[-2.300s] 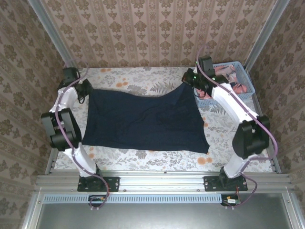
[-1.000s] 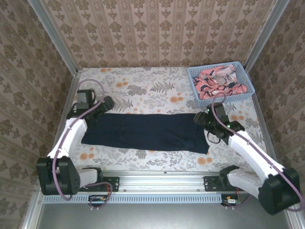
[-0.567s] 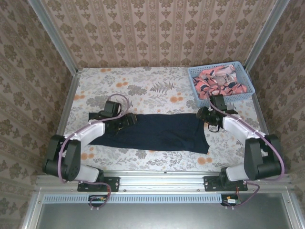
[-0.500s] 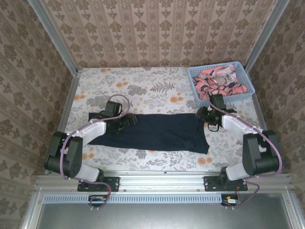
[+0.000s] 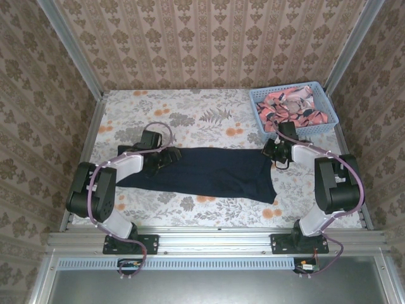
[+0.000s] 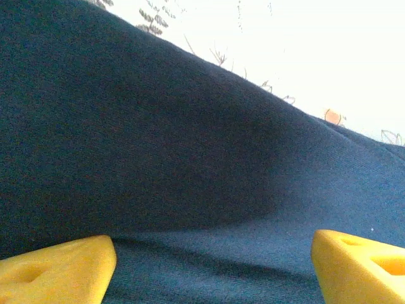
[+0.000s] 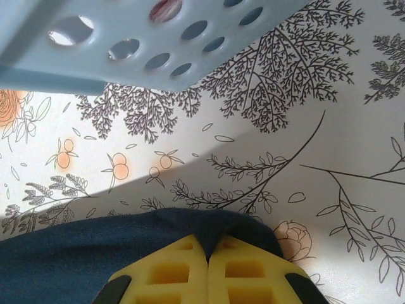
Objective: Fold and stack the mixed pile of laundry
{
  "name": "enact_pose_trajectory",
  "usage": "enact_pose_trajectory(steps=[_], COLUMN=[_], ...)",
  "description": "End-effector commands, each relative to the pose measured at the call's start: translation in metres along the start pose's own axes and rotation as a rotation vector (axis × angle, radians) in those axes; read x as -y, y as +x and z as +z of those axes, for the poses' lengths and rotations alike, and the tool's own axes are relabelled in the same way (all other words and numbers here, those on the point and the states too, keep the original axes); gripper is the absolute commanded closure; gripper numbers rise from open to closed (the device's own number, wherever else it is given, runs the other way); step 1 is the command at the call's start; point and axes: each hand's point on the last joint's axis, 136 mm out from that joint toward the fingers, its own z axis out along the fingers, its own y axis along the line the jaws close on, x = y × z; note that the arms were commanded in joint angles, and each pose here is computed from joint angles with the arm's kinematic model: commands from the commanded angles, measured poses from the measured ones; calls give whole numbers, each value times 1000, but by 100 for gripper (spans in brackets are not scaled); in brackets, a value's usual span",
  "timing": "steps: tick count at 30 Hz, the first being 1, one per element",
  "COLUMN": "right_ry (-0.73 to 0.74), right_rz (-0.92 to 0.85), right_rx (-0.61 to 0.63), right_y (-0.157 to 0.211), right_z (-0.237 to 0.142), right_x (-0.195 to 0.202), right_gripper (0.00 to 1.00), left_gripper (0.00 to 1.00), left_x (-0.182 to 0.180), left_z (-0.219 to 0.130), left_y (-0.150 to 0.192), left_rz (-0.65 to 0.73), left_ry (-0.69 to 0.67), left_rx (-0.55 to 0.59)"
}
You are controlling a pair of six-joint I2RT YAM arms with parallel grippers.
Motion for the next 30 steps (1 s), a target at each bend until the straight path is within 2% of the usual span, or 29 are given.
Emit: enact_pose_trajectory(steps=[1,5,8,10,14,19,25,30], right_ry=[44,54,35,40,31,-15,-29,-39], right_rz=[-6,-18,-26,-29,-55,-85,-99,-87], right_rx=[50,-20,9,24,33,-24,-87,-128], right_y=[-21,-14,-16,-15,-4,29,60,82], right_z=[6,15,-6,-25,-58,-82,-78,-68], right_x=[7,8,1,0,-2,-12,-20,-22], right_gripper=[99,78,58,51,47,47,48,49], left_gripper=[16,11,8,9,16,32,40,41], left_x=[-37,-8,28,50,85,118,145,155], left_z=[13,3,-14,-26,-40,-39,-29,-22], left_y=[20,11,9,16,47,103,159,183], left_rz=[-3,45,119,165,244,304,471,601], left_ry=[-128,-63,-6,27,90,214,283,271], left_rx=[-85,-103,-122,-136,-192,-320,-468,-533])
